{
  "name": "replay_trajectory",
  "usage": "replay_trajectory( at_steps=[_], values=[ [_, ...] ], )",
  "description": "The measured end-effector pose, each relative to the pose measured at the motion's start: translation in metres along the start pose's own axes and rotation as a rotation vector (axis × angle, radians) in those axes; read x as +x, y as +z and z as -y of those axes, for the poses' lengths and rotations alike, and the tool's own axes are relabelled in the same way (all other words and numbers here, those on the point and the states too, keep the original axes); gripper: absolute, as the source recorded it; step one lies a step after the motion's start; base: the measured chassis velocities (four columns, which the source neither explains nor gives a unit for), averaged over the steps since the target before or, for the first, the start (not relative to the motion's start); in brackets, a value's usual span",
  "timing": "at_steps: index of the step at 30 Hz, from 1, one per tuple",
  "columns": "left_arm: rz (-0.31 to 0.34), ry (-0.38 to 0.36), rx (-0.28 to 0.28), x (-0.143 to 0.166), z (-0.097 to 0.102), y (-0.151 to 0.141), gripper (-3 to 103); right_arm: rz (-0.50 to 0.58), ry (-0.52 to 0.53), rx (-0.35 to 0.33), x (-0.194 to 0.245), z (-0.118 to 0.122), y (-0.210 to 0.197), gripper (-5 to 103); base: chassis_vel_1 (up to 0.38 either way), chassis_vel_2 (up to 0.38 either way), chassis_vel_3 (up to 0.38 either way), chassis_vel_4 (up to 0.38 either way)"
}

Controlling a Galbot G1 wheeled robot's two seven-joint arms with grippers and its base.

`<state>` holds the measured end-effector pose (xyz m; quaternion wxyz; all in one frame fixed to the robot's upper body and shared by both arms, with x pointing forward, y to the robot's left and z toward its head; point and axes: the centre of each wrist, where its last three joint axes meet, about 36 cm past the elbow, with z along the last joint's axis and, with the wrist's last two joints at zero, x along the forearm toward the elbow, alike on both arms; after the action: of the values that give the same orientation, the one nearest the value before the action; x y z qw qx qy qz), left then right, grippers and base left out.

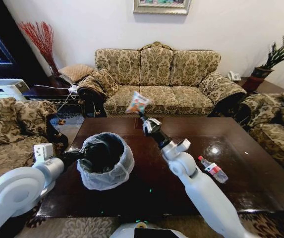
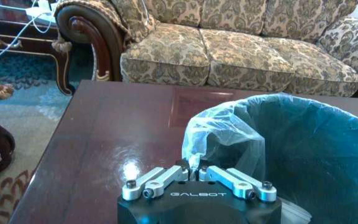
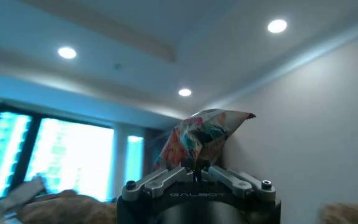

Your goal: Move to the front of the table and place the trash on the table into the trash bin.

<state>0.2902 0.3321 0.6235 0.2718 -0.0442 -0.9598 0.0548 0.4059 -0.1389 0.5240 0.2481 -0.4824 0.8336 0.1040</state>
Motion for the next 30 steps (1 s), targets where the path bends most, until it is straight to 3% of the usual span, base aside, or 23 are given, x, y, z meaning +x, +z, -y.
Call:
replay_trajectory(
  at_steps=[5, 11, 15, 16, 19, 20, 23, 24, 26, 28, 30],
  values=[
    [0.007, 0.008, 0.002, 0.003, 0.003, 0.001, 3, -0.046, -0.101, 0.017, 0.019, -0.012, 0.017, 0, 0.000, 0.000, 0.000, 0.000],
    [0.006, 0.015, 0.010, 0.003, 0.006, 0.005, 3, -0.091, -0.130, 0.035, 0.029, -0.025, 0.034, -2, 0.000, 0.000, 0.000, 0.000],
    [0.010, 0.016, 0.009, 0.004, 0.006, 0.006, 3, -0.112, -0.142, 0.058, 0.031, -0.029, 0.039, 14, 0.000, 0.000, 0.000, 0.000],
    [0.010, 0.016, 0.009, 0.004, 0.006, 0.006, 3, -0.112, -0.142, 0.058, 0.031, -0.029, 0.039, 14, 0.000, 0.000, 0.000, 0.000],
    [0.010, 0.020, 0.012, 0.004, 0.007, 0.007, 3, -0.117, -0.148, 0.074, 0.031, -0.028, 0.040, 30, 0.000, 0.000, 0.000, 0.000],
    [0.010, 0.020, 0.012, 0.004, 0.007, 0.007, 3, -0.117, -0.148, 0.074, 0.031, -0.028, 0.040, 30, 0.000, 0.000, 0.000, 0.000],
    [0.012, 0.020, 0.015, 0.004, 0.007, 0.007, 3, -0.101, -0.138, 0.070, 0.033, -0.027, 0.038, 47, 0.000, 0.000, 0.000, 0.000],
    [0.012, 0.020, 0.015, 0.004, 0.007, 0.007, 3, -0.101, -0.138, 0.070, 0.033, -0.027, 0.038, 47, 0.000, 0.000, 0.000, 0.000],
    [0.016, 0.016, 0.020, 0.005, 0.007, 0.007, 3, -0.073, -0.053, 0.078, 0.036, -0.029, 0.028, 57, 0.000, 0.000, 0.000, 0.000],
    [0.017, 0.015, 0.021, 0.005, 0.006, 0.007, 3, -0.067, -0.005, 0.082, 0.039, -0.029, 0.025, 57, 0.000, 0.000, 0.000, 0.000],
    [0.023, 0.007, 0.027, 0.006, 0.005, 0.007, 3, -0.091, 0.249, 0.095, 0.055, -0.035, 0.018, 68, 0.000, 0.000, 0.000, 0.000]
  ],
)
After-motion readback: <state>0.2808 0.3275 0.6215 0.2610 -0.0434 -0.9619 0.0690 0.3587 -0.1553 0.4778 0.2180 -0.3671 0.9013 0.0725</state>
